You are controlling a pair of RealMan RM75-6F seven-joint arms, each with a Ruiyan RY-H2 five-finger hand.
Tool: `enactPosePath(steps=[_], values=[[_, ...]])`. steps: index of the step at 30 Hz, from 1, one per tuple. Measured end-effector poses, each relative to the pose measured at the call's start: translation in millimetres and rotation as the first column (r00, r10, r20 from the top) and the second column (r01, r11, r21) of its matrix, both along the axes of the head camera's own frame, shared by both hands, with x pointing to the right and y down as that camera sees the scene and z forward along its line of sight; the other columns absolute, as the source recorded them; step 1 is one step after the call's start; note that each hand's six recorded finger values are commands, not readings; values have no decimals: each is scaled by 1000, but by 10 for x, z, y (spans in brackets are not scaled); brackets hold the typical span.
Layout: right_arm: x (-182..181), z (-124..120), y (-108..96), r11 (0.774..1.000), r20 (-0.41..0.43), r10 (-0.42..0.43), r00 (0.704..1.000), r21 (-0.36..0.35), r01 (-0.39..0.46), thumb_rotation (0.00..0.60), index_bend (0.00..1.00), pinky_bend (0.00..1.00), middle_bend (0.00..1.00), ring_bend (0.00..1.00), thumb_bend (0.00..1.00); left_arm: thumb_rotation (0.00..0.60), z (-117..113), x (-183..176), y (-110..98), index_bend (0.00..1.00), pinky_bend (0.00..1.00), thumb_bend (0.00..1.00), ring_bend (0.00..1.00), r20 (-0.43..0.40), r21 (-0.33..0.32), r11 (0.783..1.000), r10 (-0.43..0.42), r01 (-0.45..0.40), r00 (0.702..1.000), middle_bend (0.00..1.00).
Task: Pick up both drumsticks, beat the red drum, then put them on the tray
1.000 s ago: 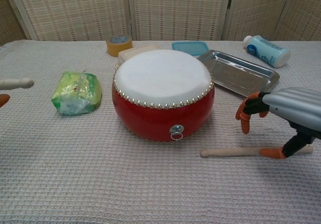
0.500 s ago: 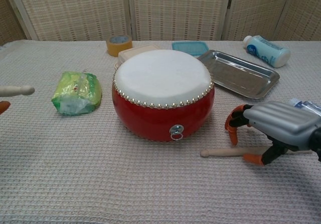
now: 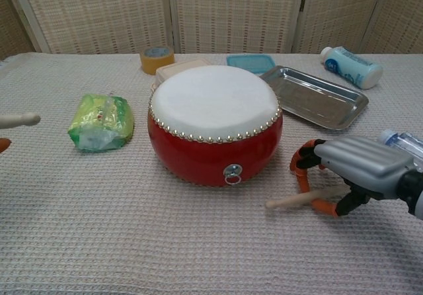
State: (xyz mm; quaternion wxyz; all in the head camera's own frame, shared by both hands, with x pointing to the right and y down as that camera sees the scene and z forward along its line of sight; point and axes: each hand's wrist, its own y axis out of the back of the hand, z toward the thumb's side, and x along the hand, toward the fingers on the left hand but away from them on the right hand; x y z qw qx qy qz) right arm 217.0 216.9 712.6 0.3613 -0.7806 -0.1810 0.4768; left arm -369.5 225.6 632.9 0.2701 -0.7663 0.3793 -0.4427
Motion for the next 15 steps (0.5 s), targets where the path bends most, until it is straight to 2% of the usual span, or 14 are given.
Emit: enactPosePath(steps=[5, 8, 11, 14, 15], values=[[37, -122, -79, 990, 138, 132, 982, -59, -125, 600, 740, 348, 328, 228, 438, 600, -19, -16, 0, 1000, 1000, 497, 1000, -3, 3, 1000, -9, 9, 1000, 1000], [99, -205, -144, 964, 249, 256, 934, -141, -227, 600, 738, 348, 348, 245, 438, 600, -26, -16, 3, 1000, 1000, 497, 1000, -7, 2, 1000, -13, 13, 1000, 1000], [185, -272, -202, 912, 360, 396, 845, -263, -315, 600, 713, 348, 363, 261, 438, 600, -31, -3, 5, 1000, 1000, 497, 1000, -11, 2, 1000, -15, 15, 1000, 1000], [288, -316, -253, 832, 449, 540, 712, -412, -371, 600, 673, 348, 372, 279, 437, 600, -38, 26, 7, 1000, 1000, 496, 1000, -15, 1, 1000, -10, 10, 1000, 1000], [333, -325, -271, 793, 475, 596, 648, -474, -382, 600, 661, 348, 374, 284, 437, 600, -40, 38, 9, 1000, 1000, 495, 1000, -16, 1, 1000, -6, 6, 1000, 1000]])
